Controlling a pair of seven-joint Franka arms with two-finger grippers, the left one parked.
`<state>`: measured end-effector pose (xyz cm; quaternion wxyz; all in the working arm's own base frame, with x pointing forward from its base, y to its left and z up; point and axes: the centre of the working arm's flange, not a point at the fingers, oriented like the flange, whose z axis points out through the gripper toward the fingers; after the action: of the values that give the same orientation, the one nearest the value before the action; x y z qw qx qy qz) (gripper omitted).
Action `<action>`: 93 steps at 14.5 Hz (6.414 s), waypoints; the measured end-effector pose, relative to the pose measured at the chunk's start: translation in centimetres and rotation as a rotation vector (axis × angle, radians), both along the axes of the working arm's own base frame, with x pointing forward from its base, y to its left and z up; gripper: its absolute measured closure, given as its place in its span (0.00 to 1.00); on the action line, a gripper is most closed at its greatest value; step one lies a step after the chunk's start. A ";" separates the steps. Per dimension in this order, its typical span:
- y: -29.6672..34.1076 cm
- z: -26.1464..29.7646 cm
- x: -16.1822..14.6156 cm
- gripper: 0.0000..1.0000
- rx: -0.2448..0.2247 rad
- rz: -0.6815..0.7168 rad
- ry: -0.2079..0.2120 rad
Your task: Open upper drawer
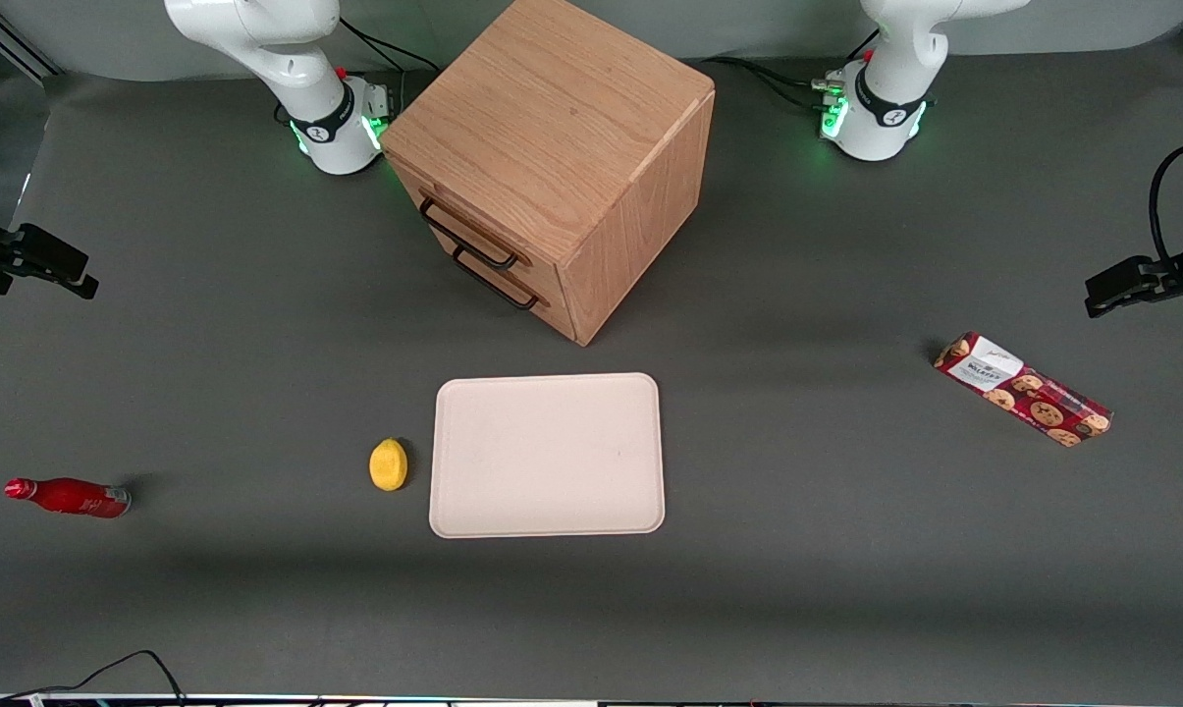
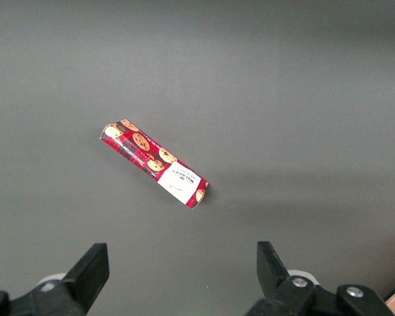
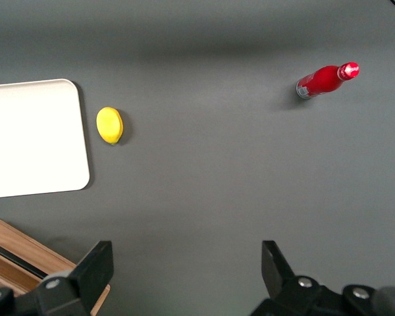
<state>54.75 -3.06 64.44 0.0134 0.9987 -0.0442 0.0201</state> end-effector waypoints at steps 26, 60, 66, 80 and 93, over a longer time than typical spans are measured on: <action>10.3 -3.2 -1.6 0.00 0.088 0.611 0.213; 31.1 -24.2 -9.6 0.00 0.280 0.885 0.183; 31.0 -26.1 -9.9 0.00 0.281 0.878 0.193; 30.4 -26.8 -9.0 0.00 0.265 0.874 0.166; 23.1 -26.0 -2.5 0.00 0.169 0.786 0.070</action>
<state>52.25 20.08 38.41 -0.0760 0.9372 0.3400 -0.0141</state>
